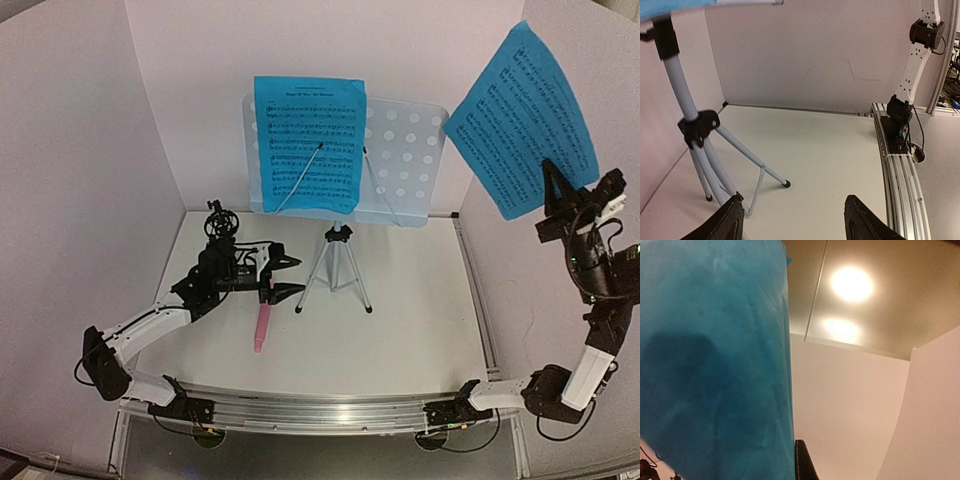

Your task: Set up the instrument practice props

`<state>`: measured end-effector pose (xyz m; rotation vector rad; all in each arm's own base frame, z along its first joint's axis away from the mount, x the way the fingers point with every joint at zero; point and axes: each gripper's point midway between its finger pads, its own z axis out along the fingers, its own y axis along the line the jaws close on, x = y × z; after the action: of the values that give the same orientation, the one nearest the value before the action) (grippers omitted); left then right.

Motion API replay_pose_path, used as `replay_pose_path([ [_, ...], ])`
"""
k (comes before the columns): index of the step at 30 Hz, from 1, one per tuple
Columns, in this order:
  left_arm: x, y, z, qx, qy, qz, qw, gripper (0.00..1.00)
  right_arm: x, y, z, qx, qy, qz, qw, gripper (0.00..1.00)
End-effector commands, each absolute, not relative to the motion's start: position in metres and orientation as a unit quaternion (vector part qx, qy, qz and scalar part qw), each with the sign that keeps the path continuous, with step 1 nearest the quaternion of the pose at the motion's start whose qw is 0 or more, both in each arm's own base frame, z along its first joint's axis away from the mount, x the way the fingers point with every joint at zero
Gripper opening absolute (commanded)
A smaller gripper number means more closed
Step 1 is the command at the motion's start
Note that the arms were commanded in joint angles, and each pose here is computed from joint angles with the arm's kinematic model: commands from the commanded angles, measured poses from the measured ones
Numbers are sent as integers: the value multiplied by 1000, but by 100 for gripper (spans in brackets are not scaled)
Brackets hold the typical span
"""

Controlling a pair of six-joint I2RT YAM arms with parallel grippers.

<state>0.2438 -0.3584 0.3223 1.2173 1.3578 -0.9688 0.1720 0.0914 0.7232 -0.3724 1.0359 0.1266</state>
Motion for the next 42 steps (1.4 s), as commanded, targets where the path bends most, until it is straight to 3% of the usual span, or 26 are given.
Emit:
replay_pose_path([
  [1, 229, -346, 407, 486, 526, -422, 556, 67, 150, 116, 741, -228, 426, 122, 867, 0],
  [4, 235, -334, 447, 452, 528, -399, 599, 67, 166, 133, 726, -243, 447, 127, 852, 0],
  [7, 244, -312, 491, 400, 532, -364, 652, 73, 178, 146, 712, -254, 464, 129, 839, 0],
  [12, 279, -260, 549, 251, 565, -279, 735, 99, 187, 159, 699, -266, 478, 143, 825, 0],
  [16, 316, -233, 567, 164, 592, -209, 761, 100, 195, 168, 689, -272, 491, 148, 815, 0],
  [20, 355, -232, 552, 143, 645, -174, 730, 100, 204, 178, 677, -282, 503, 151, 803, 0],
  [25, 381, -232, 552, 123, 664, -182, 714, 100, 207, 180, 668, -284, 512, 150, 796, 0],
  [33, 367, -258, 564, 186, 633, -306, 686, 100, 205, 175, 661, -279, 521, 150, 793, 0],
  [42, 364, -260, 566, 220, 607, -336, 686, 98, 206, 176, 658, -280, 523, 148, 791, 0],
])
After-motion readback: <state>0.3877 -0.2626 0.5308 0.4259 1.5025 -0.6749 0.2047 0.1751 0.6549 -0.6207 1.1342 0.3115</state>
